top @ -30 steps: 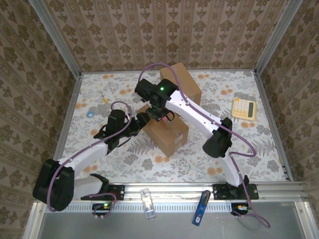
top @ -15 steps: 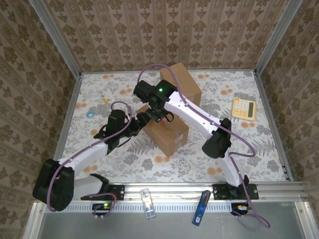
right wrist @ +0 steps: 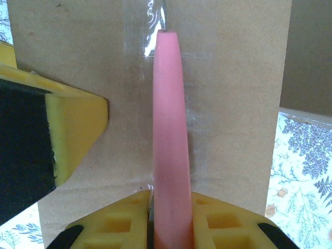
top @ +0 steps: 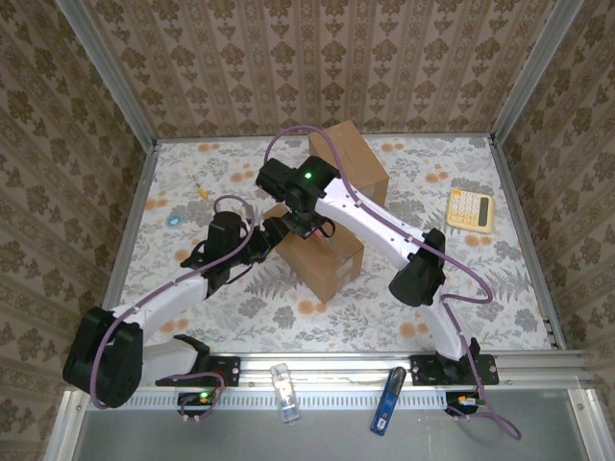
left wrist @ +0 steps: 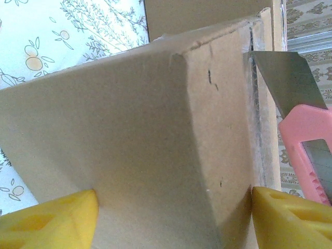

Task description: Unpack the express box

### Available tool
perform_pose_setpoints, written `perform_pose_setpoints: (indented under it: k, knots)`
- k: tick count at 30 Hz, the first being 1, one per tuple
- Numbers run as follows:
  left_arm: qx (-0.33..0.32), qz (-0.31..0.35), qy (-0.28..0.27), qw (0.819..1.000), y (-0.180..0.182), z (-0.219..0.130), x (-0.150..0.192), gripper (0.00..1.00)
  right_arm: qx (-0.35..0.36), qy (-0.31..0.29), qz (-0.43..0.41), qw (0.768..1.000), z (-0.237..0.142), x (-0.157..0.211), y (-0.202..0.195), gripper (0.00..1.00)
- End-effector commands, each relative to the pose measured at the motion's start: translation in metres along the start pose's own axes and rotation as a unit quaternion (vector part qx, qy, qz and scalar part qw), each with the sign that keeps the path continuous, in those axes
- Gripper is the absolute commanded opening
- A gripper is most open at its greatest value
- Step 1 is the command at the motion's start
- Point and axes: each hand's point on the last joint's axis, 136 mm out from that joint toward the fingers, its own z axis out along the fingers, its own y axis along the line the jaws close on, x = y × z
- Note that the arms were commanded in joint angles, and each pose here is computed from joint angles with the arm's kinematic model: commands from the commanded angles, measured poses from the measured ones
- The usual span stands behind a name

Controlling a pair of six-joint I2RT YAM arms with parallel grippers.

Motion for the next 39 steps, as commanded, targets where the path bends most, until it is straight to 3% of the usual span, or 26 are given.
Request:
perform_pose_setpoints:
  k: [1, 39]
  knots:
    - [-0.036, -0.019, 0.017, 0.999, 0.022, -0.002, 0.014, 0.75, 0.019, 0.049, -0.012, 0.999, 0.006, 0.02, -0.002, 0.0]
    - [-0.04, -0.021, 0.014, 0.999, 0.024, 0.0, 0.011, 0.75, 0.023, 0.094, -0.02, 0.995, 0.001, 0.057, -0.006, 0.0]
